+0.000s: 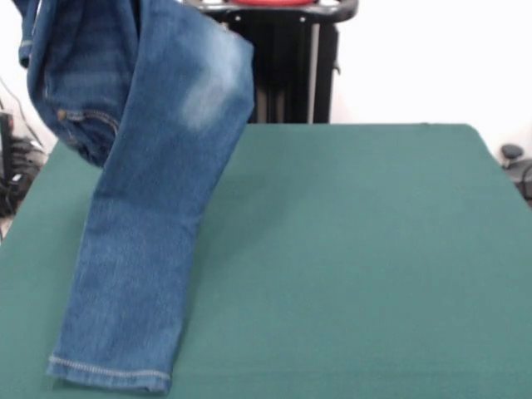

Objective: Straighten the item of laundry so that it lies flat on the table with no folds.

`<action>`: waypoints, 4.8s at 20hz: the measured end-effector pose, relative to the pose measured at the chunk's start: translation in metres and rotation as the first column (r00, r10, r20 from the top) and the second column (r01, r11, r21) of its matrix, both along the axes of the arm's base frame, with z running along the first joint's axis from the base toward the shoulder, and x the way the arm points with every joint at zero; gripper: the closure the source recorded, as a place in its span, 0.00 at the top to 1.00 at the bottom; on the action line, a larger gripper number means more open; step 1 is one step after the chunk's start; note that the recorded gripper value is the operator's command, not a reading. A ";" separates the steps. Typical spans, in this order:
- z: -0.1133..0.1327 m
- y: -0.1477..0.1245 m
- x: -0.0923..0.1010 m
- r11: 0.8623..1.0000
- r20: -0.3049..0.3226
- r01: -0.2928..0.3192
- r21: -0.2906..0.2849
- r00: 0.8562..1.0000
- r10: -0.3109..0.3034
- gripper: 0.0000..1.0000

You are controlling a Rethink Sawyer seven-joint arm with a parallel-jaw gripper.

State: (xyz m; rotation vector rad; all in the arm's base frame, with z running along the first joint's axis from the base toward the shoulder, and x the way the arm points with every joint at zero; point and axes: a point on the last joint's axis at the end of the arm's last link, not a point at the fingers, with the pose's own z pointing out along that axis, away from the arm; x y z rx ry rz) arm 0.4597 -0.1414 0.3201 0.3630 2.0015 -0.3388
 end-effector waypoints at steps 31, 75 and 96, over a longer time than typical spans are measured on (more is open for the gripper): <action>-0.005 -0.008 -0.019 0.999 -0.025 -0.052 0.005 0.998 0.052 1.00; -0.196 -0.009 -0.034 0.831 -0.446 0.135 0.539 0.883 0.146 1.00; -0.222 0.051 -0.029 0.804 -0.477 0.084 0.589 0.839 0.261 1.00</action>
